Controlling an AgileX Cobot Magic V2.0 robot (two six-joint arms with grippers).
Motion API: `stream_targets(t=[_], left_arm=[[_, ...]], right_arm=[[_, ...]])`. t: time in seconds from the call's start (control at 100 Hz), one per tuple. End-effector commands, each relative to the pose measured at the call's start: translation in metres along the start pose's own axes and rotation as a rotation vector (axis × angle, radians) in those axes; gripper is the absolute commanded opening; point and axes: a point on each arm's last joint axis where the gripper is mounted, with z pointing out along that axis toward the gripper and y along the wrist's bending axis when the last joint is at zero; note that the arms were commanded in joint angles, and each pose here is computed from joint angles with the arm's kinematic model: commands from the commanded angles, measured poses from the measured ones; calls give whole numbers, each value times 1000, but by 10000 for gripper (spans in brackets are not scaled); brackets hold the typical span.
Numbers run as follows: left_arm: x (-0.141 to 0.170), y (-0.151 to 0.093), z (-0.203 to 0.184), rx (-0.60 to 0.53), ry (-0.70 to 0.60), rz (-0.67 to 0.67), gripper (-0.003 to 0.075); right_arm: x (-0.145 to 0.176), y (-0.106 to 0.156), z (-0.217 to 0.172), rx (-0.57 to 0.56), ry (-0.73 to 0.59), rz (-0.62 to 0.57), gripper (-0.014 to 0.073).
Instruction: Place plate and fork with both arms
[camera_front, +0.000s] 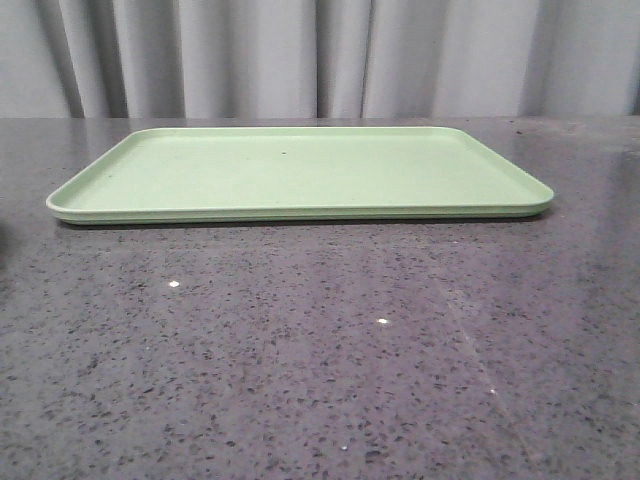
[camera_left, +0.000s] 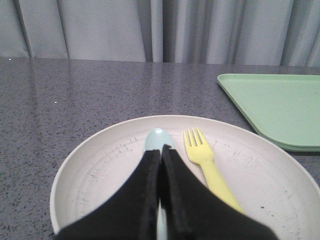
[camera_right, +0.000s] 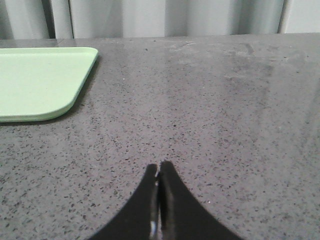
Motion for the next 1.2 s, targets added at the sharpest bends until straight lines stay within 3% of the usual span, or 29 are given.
stream_targets(t=[0.0, 0.34, 0.65, 0.95, 1.19], left_arm=[[-4, 0, -2, 12, -96, -6, -20], [-17, -1, -5, 20, -161, -42, -21], [-76, -9, -9, 33, -174, -43, -21], [-146, -17, 21, 19, -4, 5, -21], [-164, -17, 61, -2, 112, 47, -20]], right_arm=[[-10, 1, -3, -6, -112, -4, -67], [-30, 3, -7, -19, -241, -4, -67], [-83, 7, -12, 2, -35, 4, -67], [-130, 12, 9, 12, 100, 8, -67], [-147, 13, 35, 24, 242, 13, -66]])
